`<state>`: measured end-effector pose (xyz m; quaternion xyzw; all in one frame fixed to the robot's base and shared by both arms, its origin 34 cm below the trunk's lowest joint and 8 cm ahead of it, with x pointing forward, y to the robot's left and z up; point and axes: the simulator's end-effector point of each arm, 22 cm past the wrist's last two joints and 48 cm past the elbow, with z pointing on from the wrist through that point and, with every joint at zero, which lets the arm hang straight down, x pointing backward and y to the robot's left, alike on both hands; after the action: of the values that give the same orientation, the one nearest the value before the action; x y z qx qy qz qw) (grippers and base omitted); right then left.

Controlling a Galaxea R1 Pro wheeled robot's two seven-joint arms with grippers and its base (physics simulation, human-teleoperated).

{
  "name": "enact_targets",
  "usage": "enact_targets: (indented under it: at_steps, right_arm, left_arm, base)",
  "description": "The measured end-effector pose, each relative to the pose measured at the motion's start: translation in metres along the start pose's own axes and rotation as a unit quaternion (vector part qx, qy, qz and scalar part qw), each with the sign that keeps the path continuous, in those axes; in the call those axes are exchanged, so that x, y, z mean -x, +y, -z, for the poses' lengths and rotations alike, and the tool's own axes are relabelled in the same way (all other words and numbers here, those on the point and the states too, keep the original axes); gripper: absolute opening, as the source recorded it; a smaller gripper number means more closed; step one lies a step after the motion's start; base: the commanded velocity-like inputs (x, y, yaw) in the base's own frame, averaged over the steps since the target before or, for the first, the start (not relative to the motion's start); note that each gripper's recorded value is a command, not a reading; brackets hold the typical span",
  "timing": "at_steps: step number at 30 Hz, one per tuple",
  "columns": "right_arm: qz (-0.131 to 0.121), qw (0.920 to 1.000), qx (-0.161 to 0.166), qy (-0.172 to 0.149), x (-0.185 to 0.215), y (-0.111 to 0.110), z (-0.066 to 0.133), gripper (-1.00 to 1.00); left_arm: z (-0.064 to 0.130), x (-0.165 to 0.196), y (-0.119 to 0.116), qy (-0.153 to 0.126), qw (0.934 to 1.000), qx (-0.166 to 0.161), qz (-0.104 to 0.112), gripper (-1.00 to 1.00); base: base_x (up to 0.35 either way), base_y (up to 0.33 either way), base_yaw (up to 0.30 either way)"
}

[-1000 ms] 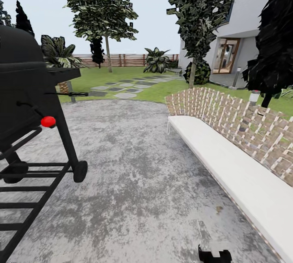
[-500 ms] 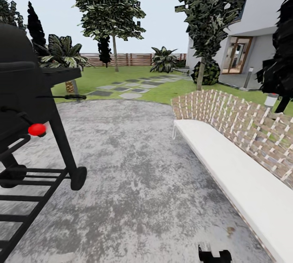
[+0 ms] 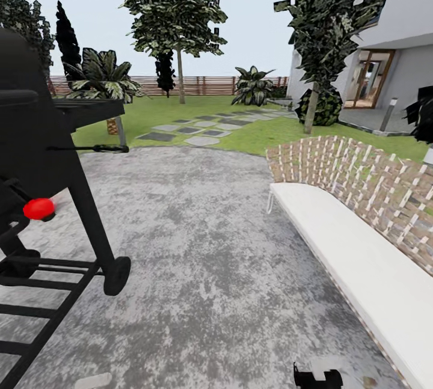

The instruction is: Pick up the pesticide atomizer in the garden and spray insectifuge to fully cover both potted plants in the garden.

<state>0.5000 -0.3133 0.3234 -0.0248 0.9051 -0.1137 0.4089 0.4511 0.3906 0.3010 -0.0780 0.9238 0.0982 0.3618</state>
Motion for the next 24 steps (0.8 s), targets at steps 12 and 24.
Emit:
enact_targets:
  at_steps: [12,24]
  right_arm:
    - [0.001,1.0000,-0.001,-0.001,0.0004,-0.0011,-0.0002,1.00]
    - [0.000,1.0000,-0.002,0.000,0.0000,-0.0007,0.0000,1.00]
  left_arm:
    - [0.0001,-0.0003,-0.0003,0.000,1.0000,0.000,0.000,-1.00]
    - [0.0001,-0.0002,0.0000,0.000,1.0000,0.000,0.000,-1.00]
  base:
    - [0.337,-0.032,0.000]
    - [0.327,-0.125,0.082]
